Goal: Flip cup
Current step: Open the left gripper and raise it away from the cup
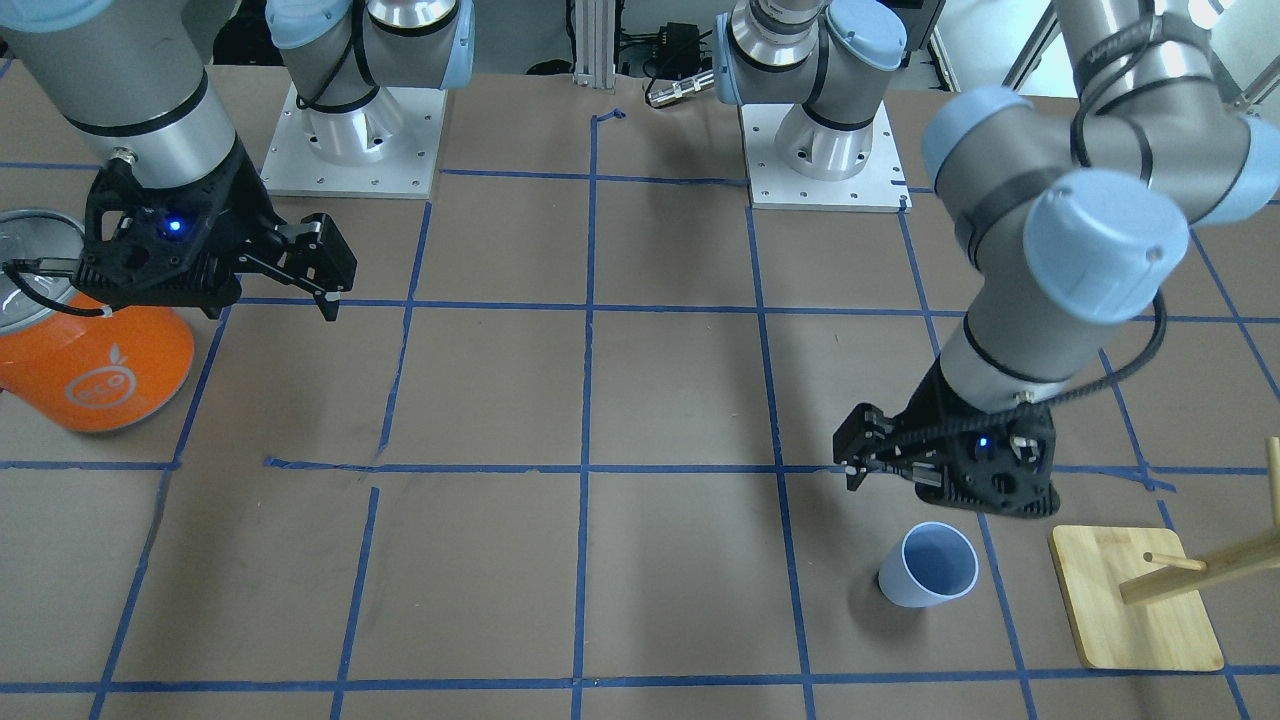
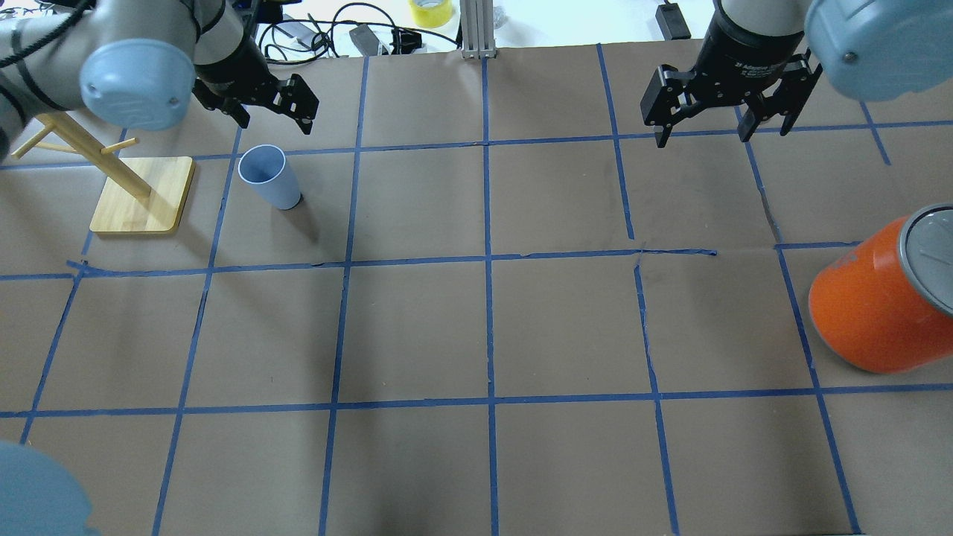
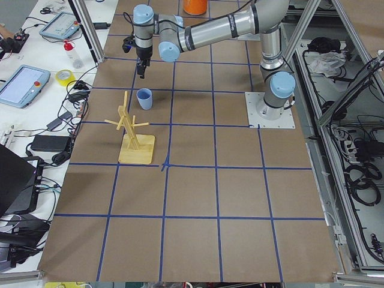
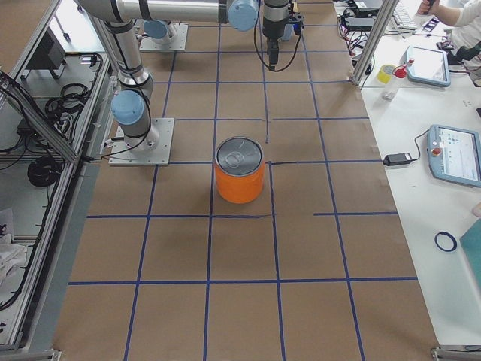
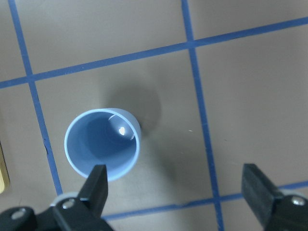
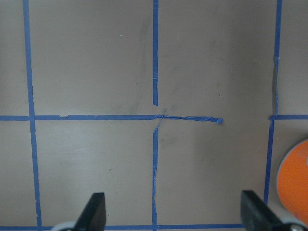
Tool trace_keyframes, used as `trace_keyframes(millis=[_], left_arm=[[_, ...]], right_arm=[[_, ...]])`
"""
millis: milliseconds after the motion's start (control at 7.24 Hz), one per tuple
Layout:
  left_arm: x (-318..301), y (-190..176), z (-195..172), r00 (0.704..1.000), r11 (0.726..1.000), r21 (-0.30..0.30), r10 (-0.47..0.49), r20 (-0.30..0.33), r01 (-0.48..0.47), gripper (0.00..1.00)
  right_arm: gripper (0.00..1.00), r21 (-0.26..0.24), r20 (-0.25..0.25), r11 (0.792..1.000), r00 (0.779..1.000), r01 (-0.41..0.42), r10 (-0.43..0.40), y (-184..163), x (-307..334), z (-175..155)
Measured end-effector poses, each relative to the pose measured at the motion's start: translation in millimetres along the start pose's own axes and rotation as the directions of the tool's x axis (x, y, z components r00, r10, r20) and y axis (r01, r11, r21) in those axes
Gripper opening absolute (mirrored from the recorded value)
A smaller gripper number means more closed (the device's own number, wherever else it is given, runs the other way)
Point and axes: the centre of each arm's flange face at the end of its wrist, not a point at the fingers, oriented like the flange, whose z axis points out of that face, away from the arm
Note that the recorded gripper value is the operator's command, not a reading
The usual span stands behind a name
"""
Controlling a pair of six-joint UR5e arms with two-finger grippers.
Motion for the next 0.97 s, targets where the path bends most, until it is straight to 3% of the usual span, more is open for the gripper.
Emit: trace_keyframes(millis=[415,691,967], left_arm=[[16.9,53.5,-109.3,0.999,0.998,-0.058,-0.034,-0.009,0.033,1.0],[25.1,65.5,-124.5,0.996,0.993,-0.074,-0.091,-0.021,0.09,1.0],[72.4,63.1,-119.1,0.995,0.993,-0.068,-0.095,-0.026,0.093,1.0]], right_arm=[[1.0,0.001,0.0,1.0,1.0,-0.004,0.004,0.3,0.7,-0.7],[1.0,0.002,-0.001,1.0,1.0,-0.001,0.001,1.0,0.3,-1.1],[1.0,0.0,-0.001,1.0,1.0,-0.005,0.005,0.7,0.2,-0.4]])
